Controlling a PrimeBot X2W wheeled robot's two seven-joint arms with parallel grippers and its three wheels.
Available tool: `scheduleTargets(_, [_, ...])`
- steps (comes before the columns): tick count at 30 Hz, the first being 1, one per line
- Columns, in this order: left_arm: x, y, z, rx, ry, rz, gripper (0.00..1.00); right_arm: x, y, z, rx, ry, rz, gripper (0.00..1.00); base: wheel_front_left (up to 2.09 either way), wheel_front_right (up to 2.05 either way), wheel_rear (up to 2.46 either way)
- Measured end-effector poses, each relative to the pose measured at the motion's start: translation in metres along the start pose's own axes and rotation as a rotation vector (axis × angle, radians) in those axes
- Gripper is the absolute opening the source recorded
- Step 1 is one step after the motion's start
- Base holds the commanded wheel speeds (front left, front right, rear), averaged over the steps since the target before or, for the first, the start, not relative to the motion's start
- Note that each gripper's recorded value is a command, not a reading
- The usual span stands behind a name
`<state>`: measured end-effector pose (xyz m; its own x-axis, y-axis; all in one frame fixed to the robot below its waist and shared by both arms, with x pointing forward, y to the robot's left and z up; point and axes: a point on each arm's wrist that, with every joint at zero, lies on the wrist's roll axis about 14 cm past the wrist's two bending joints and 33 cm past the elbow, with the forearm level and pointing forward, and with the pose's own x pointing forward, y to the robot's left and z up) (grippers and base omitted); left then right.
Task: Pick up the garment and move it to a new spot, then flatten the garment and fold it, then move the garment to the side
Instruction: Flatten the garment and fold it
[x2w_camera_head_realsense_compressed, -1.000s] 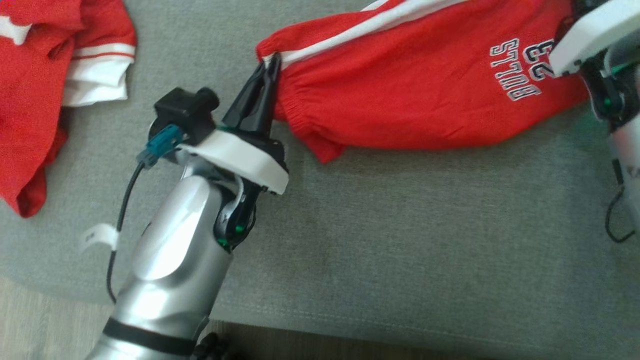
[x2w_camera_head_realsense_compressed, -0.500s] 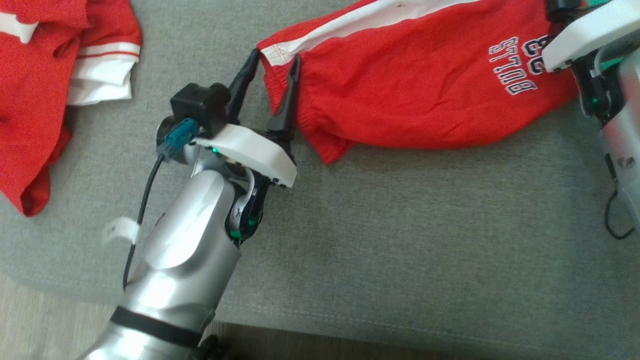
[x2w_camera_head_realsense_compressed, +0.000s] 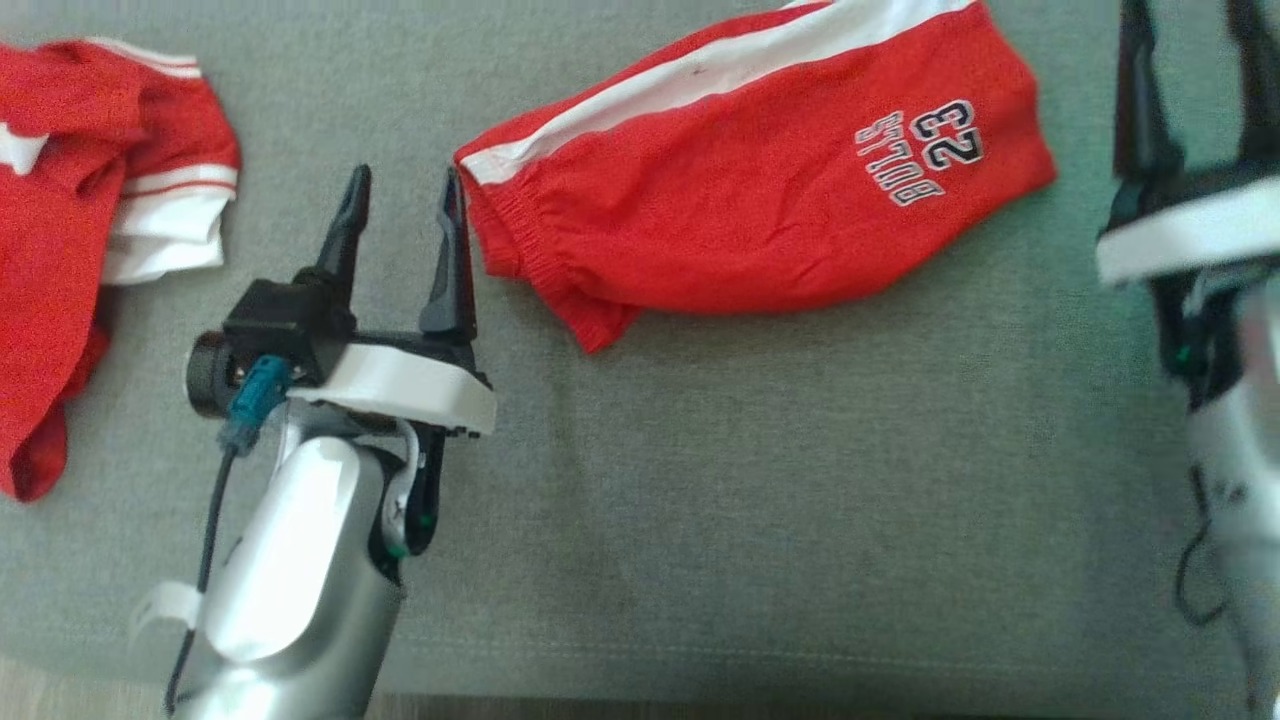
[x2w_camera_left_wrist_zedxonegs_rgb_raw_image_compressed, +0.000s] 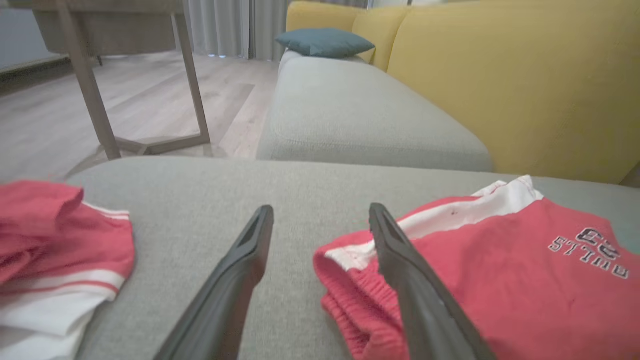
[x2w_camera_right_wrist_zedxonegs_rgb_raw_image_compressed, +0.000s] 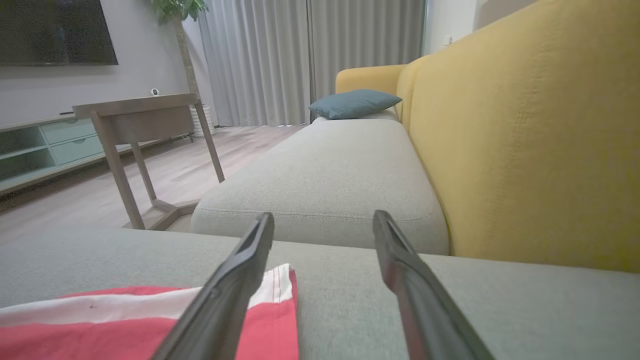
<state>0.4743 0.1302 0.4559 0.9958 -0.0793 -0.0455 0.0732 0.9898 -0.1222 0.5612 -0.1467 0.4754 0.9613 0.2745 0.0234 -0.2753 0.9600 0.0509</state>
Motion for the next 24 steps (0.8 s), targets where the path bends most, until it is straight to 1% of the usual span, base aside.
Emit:
scheduleTargets(5, [0.000, -0.005, 0.030, 0.047, -0.084, -0.021, 1.00, -0.046, -0.003, -0.002, 0.017, 0.006, -0.064, 1.00, 0.00, 0.00, 0.00])
scheduleTargets(12, [-0.015, -0.013, 0.030, 0.083, -0.082, -0.051, 1.00, -0.100, -0.004, 0.002, 0.039, 0.033, -0.146, 1.00, 0.00, 0.00, 0.00])
scheduleTargets(15, [-0.020, -0.014, 0.030, 0.093, -0.080, -0.058, 1.00, -0.120, 0.000, 0.001, 0.040, 0.059, -0.163, 1.00, 0.00, 0.00, 0.00])
scheduleTargets(19, [-0.028, -0.016, 0.027, 0.103, -0.070, -0.061, 1.00, -0.136, 0.005, 0.003, 0.038, 0.076, -0.170, 1.00, 0.00, 0.00, 0.00])
scheduleTargets(24, [-0.035, -0.016, 0.021, 0.105, -0.052, -0.060, 1.00, -0.143, 0.011, 0.011, 0.041, 0.070, -0.169, 1.00, 0.00, 0.00, 0.00])
